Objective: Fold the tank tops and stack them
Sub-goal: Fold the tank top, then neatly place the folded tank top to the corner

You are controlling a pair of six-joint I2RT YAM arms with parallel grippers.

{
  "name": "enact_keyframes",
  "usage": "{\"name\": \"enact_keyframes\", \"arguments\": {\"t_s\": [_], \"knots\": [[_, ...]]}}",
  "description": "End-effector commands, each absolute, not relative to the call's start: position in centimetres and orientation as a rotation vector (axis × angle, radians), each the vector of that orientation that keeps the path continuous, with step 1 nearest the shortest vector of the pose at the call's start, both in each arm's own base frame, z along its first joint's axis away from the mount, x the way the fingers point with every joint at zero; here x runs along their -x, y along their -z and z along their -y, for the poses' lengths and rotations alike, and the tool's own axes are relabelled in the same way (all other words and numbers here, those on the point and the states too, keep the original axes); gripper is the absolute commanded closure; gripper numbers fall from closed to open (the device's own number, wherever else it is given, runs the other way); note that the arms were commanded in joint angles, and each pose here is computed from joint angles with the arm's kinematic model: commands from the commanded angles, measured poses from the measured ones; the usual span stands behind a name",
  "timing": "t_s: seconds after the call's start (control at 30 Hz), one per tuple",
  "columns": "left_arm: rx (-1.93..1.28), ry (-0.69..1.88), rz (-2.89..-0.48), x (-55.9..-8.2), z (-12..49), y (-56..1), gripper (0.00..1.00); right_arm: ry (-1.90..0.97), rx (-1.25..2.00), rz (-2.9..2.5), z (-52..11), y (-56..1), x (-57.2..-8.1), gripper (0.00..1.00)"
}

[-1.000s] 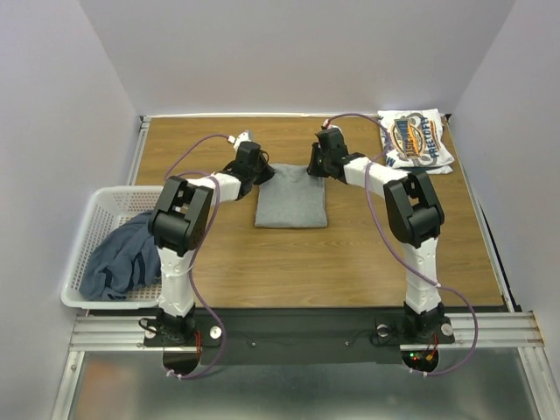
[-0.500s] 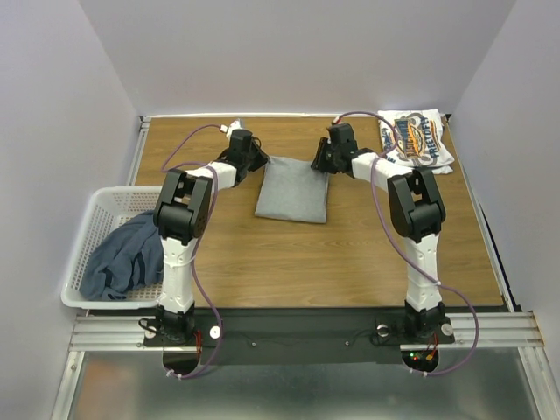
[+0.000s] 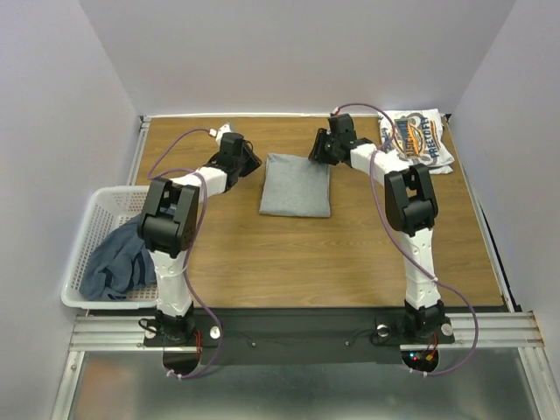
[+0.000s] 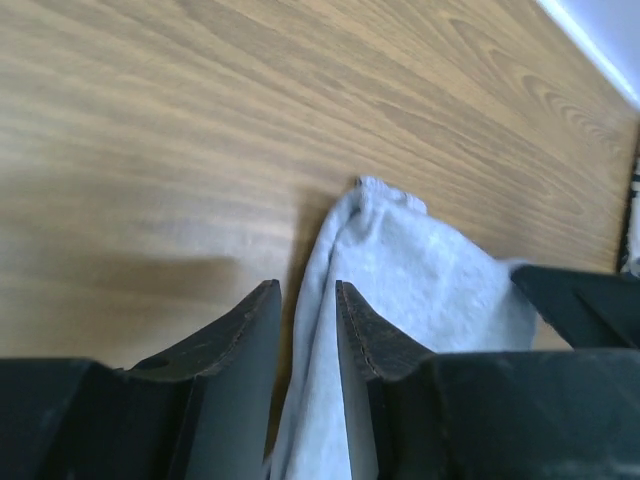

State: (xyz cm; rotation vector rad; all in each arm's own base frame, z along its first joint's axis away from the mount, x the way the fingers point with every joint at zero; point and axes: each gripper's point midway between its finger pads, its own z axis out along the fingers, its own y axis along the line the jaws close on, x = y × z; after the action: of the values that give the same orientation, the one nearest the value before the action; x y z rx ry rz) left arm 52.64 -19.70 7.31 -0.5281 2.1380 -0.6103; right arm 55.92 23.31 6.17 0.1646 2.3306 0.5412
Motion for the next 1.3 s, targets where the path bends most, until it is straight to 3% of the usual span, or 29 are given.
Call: {"name": "enact_keyframes", "arguments": {"t_s": [0.0,0.33,0.5,0.57,0.7,0.9,1.0,1.07,1.1,1.27], "knots": [[0.583,0.613,-2.077,-49.9,18.3,-10.0,0.62,-0.544,-0.128,-2.371,-23.4,-5.1,-55.8,0.53],[0.570,0.645,-2.198,-40.9,23.7,-5.0,0.78,-0.655,0.012,-2.356,-26.1,-5.3,-56.4,0.50],[0.533,0.707,-2.239,-35.0,28.6,-4.5,0.85,-0.616,0.023,-2.281,-26.6,-8.9,-57.4,0.39],[0.521,0.765,-2.225,-33.6,30.9,-5.5,0.86,-0.577,0.004,-2.220,-25.9,-12.6,-57.4,0.27],[0.348,0.910,-2.239,-31.3,38.3,-6.9,0.84,-0.303,-0.196,-2.109,-20.0,-18.8,-56.6,0.14],[0.193,1.034,-2.242,-30.6,42.4,-8.0,0.73,-0.063,-0.408,-2.049,-10.4,-22.3,-49.1,0.08],[0.110,1.081,-2.241,-29.1,42.7,-9.2,0.72,-0.083,-0.497,-2.159,-7.9,-17.3,-43.8,0.09],[0.077,1.102,-2.231,-27.5,42.0,-10.2,0.72,-0.124,-0.546,-2.150,-7.5,-17.2,-41.1,0.09],[0.069,1.100,-2.233,-27.1,41.6,-10.4,0.72,-0.112,-0.558,-2.221,-7.2,-13.9,-38.9,0.09],[0.021,1.140,-2.222,-24.1,39.4,-12.7,0.74,-0.260,-0.650,-2.275,-8.4,-10.3,-34.5,0.09]]}}
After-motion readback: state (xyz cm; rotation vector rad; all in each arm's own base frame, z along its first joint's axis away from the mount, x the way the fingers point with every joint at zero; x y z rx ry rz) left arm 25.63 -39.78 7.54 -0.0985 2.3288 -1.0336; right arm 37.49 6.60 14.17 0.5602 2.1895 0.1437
